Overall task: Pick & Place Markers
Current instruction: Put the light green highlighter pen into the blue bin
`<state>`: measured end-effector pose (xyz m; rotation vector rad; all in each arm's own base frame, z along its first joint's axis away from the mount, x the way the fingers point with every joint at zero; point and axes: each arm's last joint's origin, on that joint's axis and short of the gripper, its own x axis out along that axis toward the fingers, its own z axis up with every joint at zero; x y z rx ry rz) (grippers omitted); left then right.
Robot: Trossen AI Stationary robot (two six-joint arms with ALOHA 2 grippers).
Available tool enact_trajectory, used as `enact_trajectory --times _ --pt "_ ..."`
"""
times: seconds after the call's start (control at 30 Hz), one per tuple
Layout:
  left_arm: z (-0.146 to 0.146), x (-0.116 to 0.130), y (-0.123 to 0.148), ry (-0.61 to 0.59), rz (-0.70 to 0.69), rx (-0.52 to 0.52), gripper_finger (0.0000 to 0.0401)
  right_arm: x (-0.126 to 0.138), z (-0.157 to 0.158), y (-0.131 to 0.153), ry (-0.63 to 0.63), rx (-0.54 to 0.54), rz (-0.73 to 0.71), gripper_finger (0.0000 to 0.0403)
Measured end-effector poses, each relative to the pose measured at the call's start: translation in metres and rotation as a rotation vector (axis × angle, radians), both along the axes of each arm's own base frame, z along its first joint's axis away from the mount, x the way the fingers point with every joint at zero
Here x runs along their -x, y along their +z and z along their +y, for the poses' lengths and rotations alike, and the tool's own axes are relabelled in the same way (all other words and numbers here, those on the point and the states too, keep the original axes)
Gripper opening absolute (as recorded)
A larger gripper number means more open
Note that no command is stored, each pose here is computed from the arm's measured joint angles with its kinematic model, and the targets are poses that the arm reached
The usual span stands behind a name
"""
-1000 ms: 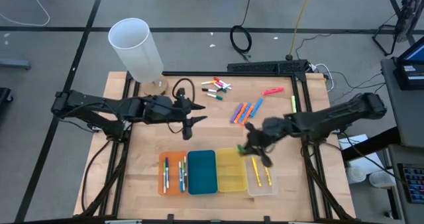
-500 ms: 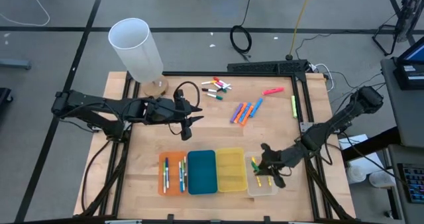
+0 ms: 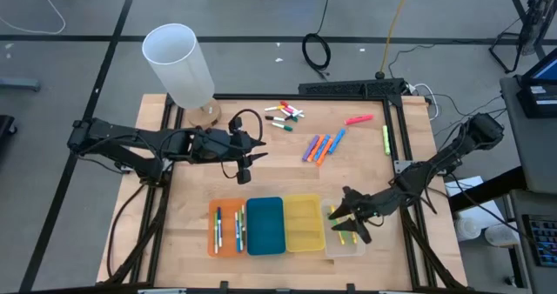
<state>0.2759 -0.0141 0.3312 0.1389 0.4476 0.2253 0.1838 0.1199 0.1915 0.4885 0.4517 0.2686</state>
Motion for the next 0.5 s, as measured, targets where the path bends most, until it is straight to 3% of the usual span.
enact_trajectory --times 0.13,0.23,0.37,0.5 --pt "0.000 0.000 0.000 0.000 0.006 -0.001 0.0143 -0.001 -0.001 0.006 0.013 0.029 -0.067 0.0170" --pt "0.001 0.000 0.000 -0.004 0.005 -0.013 0.0148 -0.006 -0.011 0.018 -0.034 0.071 -0.031 0.0169" --pt "0.007 -0.001 0.000 0.003 0.007 -0.042 0.0148 -0.012 -0.044 0.041 -0.293 0.162 0.238 0.0169" --pt "0.016 -0.009 -0.001 0.008 -0.017 -0.071 0.0140 -0.004 -0.085 0.056 -0.534 0.345 0.560 0.0168"
